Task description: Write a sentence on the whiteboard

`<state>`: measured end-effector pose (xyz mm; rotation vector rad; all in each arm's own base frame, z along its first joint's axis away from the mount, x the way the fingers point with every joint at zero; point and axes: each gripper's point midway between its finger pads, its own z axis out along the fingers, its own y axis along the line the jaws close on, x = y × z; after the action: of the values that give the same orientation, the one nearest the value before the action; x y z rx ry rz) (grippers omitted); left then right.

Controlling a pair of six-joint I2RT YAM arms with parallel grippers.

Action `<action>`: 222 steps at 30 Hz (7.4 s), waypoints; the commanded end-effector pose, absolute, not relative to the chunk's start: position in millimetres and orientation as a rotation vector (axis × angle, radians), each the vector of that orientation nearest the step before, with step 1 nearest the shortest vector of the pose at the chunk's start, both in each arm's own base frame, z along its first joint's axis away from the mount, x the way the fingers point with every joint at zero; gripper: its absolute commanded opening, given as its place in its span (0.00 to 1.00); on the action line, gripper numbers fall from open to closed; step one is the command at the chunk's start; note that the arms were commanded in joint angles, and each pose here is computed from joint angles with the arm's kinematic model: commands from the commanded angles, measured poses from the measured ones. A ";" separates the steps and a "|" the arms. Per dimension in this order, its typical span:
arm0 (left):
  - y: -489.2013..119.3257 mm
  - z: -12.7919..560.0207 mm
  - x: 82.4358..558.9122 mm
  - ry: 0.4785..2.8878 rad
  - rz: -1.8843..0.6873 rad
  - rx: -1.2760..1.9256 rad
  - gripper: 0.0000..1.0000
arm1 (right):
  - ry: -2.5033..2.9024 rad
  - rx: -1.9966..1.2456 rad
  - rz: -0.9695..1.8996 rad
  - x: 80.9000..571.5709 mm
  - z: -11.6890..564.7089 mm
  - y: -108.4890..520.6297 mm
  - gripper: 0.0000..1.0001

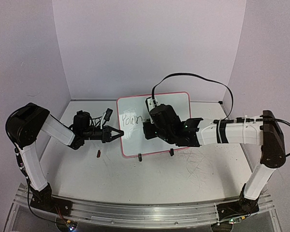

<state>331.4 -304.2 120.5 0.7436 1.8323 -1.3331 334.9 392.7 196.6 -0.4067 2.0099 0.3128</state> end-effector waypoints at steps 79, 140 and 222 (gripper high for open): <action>-304.7 123.7 340.1 1.824 -1.264 0.750 0.00 | 1.974 -0.309 0.350 336.5 233.5 370.2 0.00; -303.9 125.3 340.2 1.821 -1.253 0.751 0.00 | 1.987 -0.333 0.308 352.4 218.1 380.5 0.00; -304.1 124.5 340.4 1.823 -1.252 0.754 0.00 | 1.965 -0.283 0.262 356.4 227.9 365.3 0.00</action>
<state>331.2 -304.1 120.6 0.7454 1.8357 -1.3316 344.4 376.4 206.7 -0.3419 2.0016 0.2775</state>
